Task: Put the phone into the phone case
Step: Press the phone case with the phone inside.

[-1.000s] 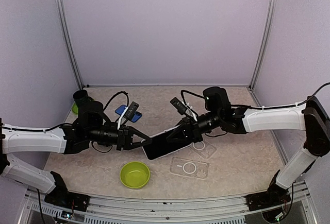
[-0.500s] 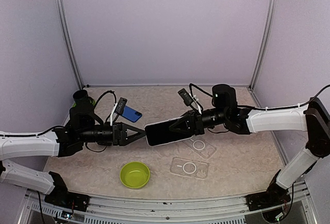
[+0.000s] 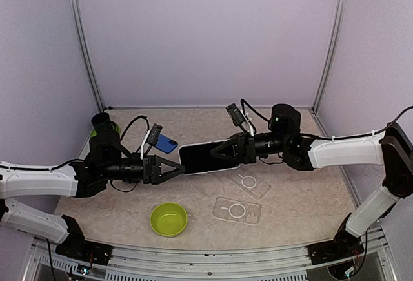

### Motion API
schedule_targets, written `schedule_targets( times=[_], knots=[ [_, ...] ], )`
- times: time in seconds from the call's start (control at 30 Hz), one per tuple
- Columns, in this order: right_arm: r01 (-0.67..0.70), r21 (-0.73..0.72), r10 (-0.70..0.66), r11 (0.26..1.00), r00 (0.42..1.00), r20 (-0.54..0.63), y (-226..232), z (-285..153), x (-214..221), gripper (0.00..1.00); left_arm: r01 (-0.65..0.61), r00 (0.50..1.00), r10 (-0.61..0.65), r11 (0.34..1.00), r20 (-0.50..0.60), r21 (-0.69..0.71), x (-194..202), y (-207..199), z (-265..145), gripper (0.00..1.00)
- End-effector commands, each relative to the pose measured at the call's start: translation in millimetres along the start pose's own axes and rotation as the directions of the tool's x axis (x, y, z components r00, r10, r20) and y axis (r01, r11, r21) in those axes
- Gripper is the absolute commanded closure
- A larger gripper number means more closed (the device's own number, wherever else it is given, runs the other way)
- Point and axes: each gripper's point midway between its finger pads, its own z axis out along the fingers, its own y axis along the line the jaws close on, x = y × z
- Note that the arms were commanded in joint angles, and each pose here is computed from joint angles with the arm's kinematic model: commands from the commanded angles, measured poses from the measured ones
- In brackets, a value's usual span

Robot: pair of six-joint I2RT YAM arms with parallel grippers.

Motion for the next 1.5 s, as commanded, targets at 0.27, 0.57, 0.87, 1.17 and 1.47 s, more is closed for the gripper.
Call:
schedule_targets(
  times=[0.27,0.57,0.87,1.17,1.47],
  knots=[
    [0.107,0.027,-0.107,0.994,0.994,0.001,9.2,9.8,-8.6,1.0,0.011,1.0,-0.011,0.997,-0.007,0.081,-0.8,-8.6,13.3,0.85],
    [0.148,0.138,-0.147,0.979,0.989,-0.02,-3.0,9.1,-7.8,1.0,0.018,1.0,-0.018,0.999,-0.01,0.041,-0.2,1.6,15.4,0.98],
    [0.116,0.093,-0.112,0.989,0.992,-0.051,-2.9,7.6,1.6,1.0,0.02,0.999,-0.019,1.0,0.037,-0.01,-8.2,15.9,-2.0,0.62],
    [0.076,0.037,-0.073,0.996,0.995,-0.071,0.2,11.3,7.5,1.0,0.001,0.997,0.001,1.0,0.076,-0.025,-19.4,16.1,-10.2,0.46],
    [0.037,0.013,-0.035,0.999,0.996,-0.081,0.3,12.9,12.4,1.0,-0.01,1.0,0.01,1.0,0.007,0.024,-8.5,6.1,6.6,0.48]
  ],
)
